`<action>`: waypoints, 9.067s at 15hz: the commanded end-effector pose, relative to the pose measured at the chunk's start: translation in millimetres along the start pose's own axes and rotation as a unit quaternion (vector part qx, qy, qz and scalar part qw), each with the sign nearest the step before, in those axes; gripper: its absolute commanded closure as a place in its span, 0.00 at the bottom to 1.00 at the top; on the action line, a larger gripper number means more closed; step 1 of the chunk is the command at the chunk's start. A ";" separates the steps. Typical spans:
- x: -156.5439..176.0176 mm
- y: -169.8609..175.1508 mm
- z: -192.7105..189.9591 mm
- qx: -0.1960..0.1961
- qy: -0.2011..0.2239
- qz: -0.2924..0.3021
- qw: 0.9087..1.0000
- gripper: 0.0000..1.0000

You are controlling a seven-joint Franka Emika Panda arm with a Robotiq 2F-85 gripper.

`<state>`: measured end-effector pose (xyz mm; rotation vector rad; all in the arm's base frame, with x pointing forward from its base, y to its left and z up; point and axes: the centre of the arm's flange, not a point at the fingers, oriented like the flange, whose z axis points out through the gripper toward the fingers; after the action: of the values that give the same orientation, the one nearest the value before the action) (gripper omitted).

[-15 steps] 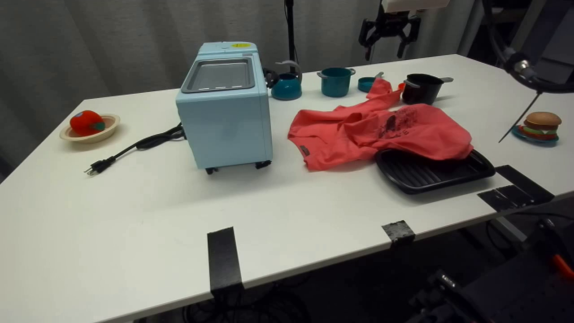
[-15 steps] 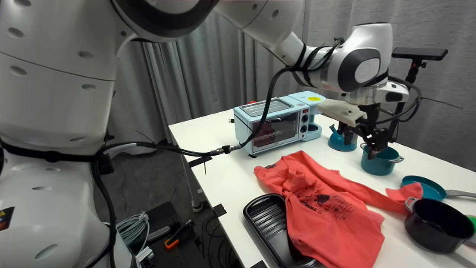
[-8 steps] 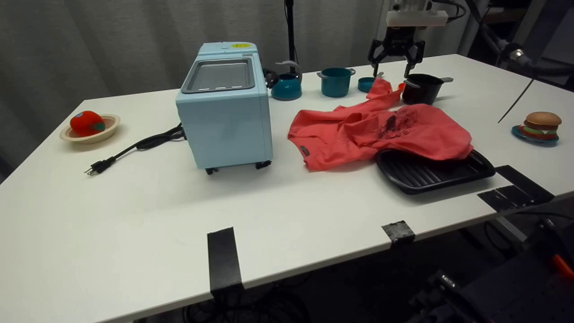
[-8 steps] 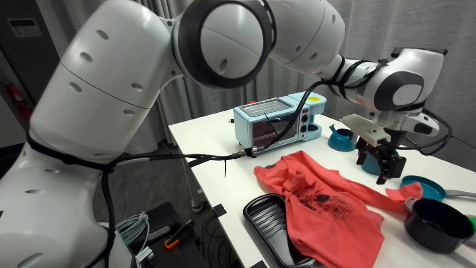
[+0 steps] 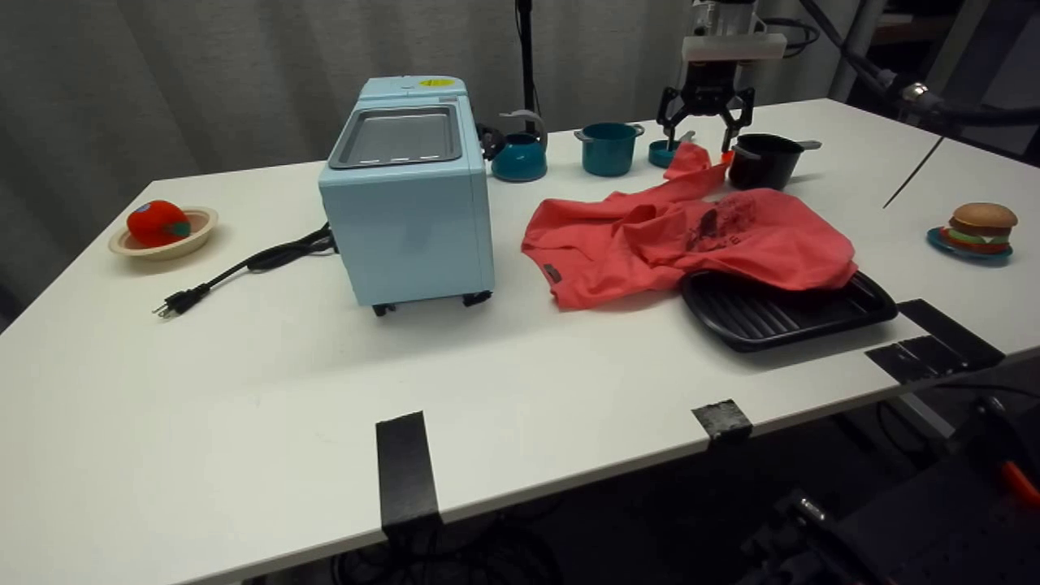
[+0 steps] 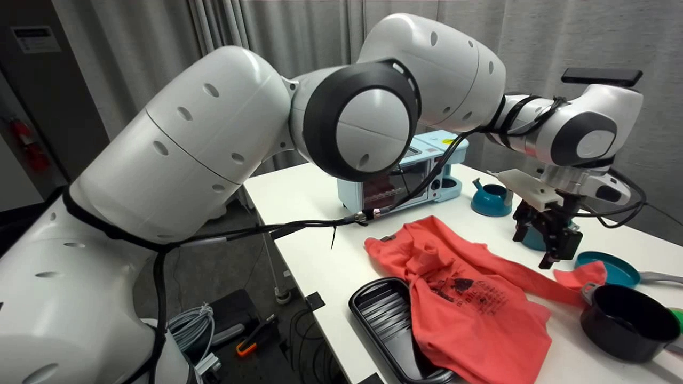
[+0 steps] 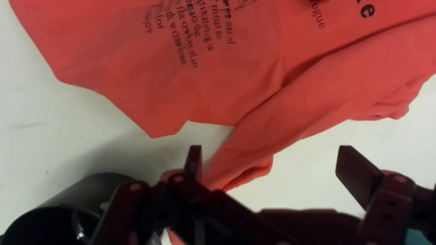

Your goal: Fold the sweatshirt on the table

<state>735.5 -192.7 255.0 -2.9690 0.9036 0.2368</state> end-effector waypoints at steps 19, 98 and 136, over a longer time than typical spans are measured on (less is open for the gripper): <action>9.7 -1.3 3.1 0.005 0.056 0.007 0.998 0.00; -8.6 -18.9 46.3 0.015 0.111 -0.081 0.990 1.00; -188.6 -22.2 -37.8 -0.044 0.004 -0.302 0.952 0.00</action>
<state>596.0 -43.2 316.6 -3.1270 -0.1098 0.2194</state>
